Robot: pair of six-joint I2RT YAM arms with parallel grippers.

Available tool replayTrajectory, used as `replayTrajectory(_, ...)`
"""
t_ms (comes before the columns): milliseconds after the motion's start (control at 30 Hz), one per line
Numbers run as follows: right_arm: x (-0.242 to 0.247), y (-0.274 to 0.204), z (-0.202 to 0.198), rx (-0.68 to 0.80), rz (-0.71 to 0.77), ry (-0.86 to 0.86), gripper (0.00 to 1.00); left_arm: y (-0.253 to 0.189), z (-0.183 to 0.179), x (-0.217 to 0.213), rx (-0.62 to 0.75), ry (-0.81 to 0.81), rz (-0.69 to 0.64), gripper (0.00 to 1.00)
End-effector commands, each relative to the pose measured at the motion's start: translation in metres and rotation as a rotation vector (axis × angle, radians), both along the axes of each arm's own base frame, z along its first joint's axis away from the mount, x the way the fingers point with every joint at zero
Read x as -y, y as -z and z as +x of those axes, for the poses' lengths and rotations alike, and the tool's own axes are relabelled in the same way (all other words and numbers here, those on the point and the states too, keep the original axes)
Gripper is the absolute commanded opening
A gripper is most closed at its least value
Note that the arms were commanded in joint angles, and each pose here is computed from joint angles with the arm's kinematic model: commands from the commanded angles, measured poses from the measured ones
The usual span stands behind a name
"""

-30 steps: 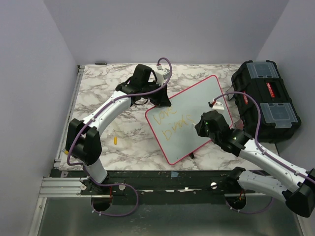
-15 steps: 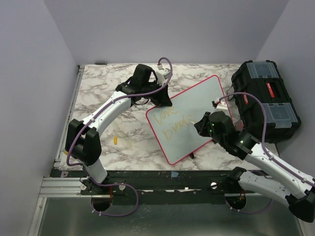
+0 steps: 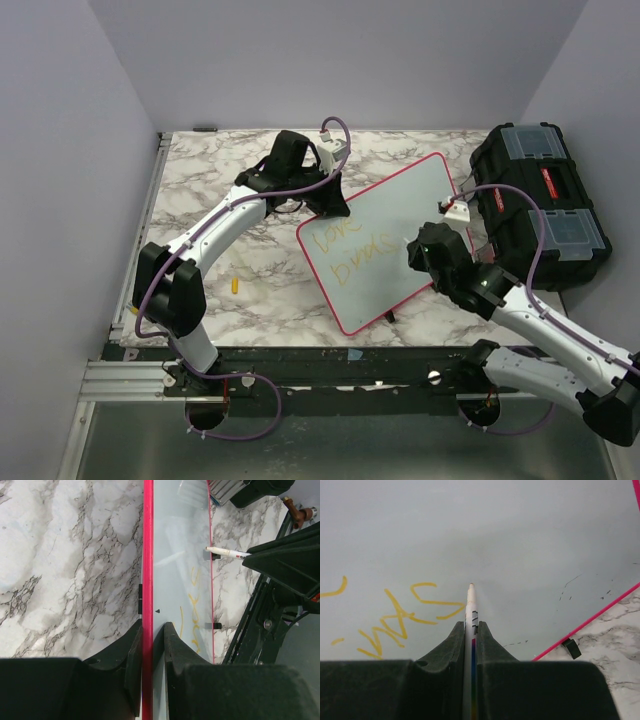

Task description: Write a sentence on the whiteboard

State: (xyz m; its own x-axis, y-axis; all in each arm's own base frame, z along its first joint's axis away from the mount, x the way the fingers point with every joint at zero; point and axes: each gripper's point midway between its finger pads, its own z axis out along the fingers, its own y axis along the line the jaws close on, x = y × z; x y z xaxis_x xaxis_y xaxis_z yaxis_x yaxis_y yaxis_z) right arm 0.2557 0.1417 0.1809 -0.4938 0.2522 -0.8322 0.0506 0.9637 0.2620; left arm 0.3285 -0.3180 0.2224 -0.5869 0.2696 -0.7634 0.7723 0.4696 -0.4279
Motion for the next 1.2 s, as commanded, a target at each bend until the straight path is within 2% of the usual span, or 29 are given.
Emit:
replayTrajectory(0,0.010,-0.016,0.010,0.042,-0.028,0.072,0.01,0.002,-0.005,0.000,0.076,0.042,0.036,0.00)
replayTrajectory(800,-0.007,-0.031,0.028,0.094,-0.046,0.027,0.01,0.001,-0.005,0.000,0.077,0.041,0.035,0.00)
replayTrajectory(1167,-0.014,-0.016,0.031,0.064,-0.036,-0.012,0.01,0.001,-0.005,0.000,0.080,0.041,0.036,0.00)
